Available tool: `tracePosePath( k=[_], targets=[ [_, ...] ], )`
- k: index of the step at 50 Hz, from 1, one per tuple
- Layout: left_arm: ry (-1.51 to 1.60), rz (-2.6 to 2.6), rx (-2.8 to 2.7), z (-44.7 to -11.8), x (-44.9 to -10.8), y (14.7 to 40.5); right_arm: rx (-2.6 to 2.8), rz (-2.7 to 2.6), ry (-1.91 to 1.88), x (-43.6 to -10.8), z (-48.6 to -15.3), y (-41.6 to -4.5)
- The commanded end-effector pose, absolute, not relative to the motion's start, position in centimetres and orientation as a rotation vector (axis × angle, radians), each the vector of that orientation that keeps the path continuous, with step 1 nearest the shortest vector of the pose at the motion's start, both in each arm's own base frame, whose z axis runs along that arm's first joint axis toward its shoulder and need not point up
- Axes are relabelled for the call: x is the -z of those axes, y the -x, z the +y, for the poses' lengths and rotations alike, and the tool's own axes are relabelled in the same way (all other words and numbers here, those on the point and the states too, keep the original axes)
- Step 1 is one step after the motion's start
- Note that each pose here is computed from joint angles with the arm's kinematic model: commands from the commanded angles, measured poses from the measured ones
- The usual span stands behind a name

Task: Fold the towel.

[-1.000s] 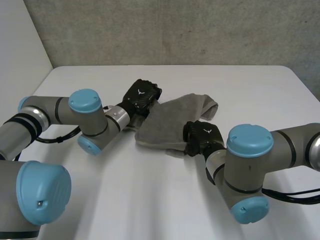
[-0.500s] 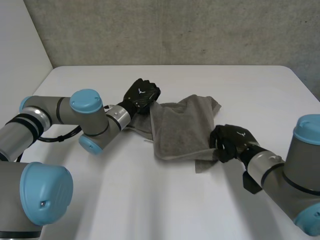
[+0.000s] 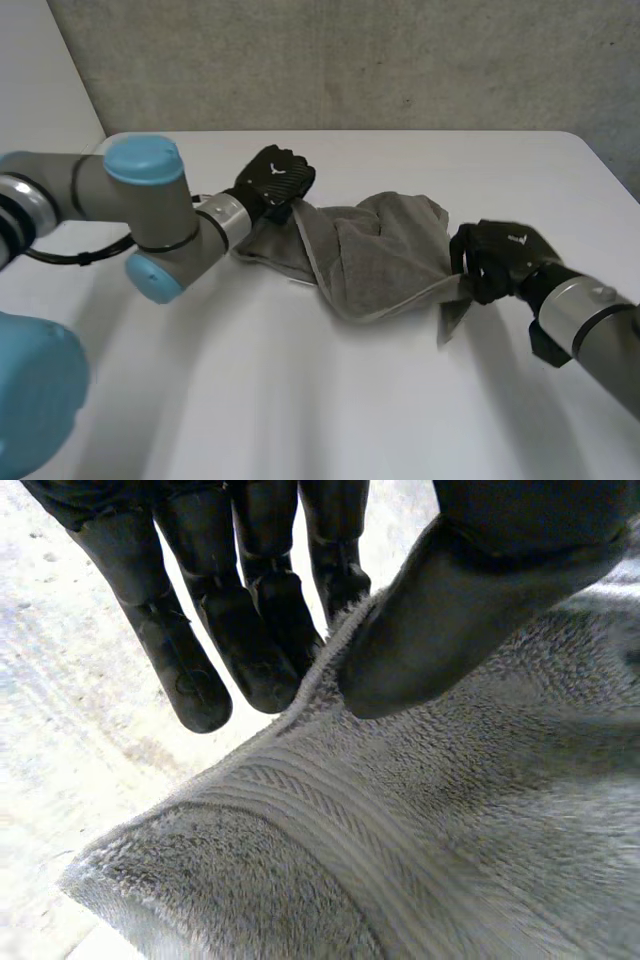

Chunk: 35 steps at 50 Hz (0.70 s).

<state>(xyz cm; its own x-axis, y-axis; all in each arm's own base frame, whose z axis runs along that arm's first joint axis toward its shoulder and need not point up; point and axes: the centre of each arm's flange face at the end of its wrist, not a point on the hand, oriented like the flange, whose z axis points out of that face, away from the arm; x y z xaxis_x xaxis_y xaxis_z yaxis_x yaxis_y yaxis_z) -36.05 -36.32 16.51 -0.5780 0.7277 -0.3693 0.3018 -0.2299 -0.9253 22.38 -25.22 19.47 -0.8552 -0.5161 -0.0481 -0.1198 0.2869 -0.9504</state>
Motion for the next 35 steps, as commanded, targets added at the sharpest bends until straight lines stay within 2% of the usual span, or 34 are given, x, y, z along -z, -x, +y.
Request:
tracePosePath(
  k=[1,3,6,9,11,19,22,26,28,30,35],
  targets=[
    [1.184,-1.868,-1.855,-33.2,-20.2,33.2,1.677,2.198,0.757,-22.8,-24.8,-22.3],
    [1.146,-1.951,-1.874,-31.5,-22.2,31.7,1.674,2.220,0.841,-24.0,-24.3,-22.1],
    [1.114,-2.029,-1.889,-29.8,-23.6,30.2,1.658,2.242,0.936,-25.1,-23.6,-22.0],
    [1.094,-2.071,-1.899,-29.0,-24.1,29.3,1.635,2.265,1.073,-26.4,-22.6,-21.7],
    [1.045,-2.131,-1.943,-27.9,-25.4,27.5,1.616,2.278,1.145,-26.9,-22.2,-21.5],
    [0.961,-2.176,-2.037,-25.2,-28.7,23.7,1.694,2.240,1.389,-30.5,-21.5,-21.4],
    [0.935,-2.199,-2.053,-25.1,-29.0,22.8,1.797,2.191,1.405,-32.4,-22.0,-21.5],
    [0.917,-2.222,-2.055,-25.7,-28.7,22.3,1.828,2.167,1.401,-33.0,-22.9,-21.8],
    [0.915,-2.228,-2.053,-26.2,-28.6,22.3,1.756,2.186,1.418,-31.2,-24.8,-22.8],
    [0.934,-2.287,-1.970,-27.8,-26.1,22.8,1.723,2.201,1.428,-30.1,-25.8,-23.4],
    [0.949,-2.333,-1.894,-30.9,-23.1,24.0,1.739,2.242,1.461,-27.7,-28.0,-25.8]
  ],
)
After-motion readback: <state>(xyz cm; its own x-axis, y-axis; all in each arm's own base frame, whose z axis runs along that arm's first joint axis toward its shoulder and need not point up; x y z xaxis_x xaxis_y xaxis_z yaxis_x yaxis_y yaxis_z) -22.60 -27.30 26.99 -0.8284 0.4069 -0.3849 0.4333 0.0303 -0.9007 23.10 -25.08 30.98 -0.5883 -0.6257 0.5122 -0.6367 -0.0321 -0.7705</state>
